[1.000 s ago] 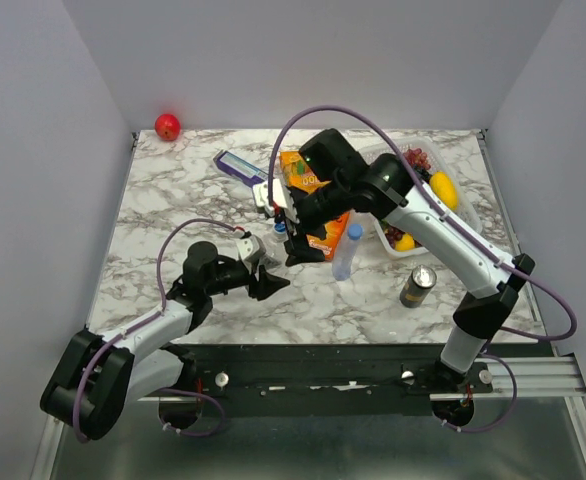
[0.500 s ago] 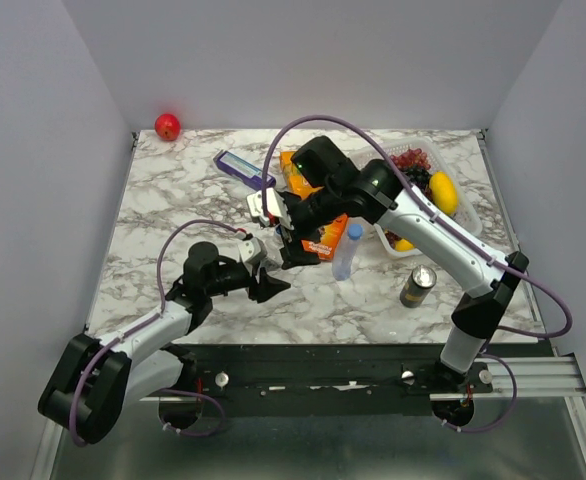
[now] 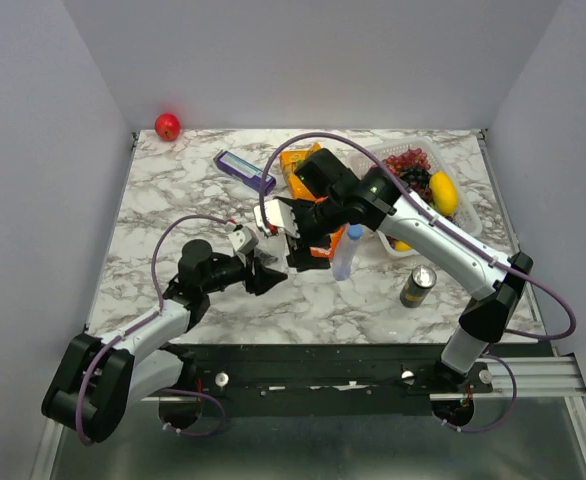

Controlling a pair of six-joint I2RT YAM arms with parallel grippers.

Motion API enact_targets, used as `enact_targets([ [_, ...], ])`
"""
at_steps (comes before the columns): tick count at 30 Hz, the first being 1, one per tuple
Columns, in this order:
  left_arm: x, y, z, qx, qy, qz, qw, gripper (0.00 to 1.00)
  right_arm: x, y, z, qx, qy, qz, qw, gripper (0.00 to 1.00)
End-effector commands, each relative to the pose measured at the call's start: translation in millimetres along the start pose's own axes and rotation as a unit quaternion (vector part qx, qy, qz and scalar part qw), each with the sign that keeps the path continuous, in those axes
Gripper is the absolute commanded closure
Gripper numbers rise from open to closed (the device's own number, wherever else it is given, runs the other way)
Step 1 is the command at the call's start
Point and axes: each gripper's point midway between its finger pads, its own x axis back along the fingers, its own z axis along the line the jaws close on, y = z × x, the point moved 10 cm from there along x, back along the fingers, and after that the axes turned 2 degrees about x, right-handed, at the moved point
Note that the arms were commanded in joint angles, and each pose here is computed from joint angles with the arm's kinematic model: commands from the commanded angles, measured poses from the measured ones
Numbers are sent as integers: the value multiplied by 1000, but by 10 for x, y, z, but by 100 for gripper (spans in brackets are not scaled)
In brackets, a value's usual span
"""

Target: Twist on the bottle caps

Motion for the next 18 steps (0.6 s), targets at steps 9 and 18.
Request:
enact_targets([
  [9,-5,101,45,-27,-1,-11,1000,100,420,53,43,-127,-74,12,989,0],
  [18,-79,32,-43,-19,-51,33,998,100,493,585,-200,6,-40,-158,987,0],
])
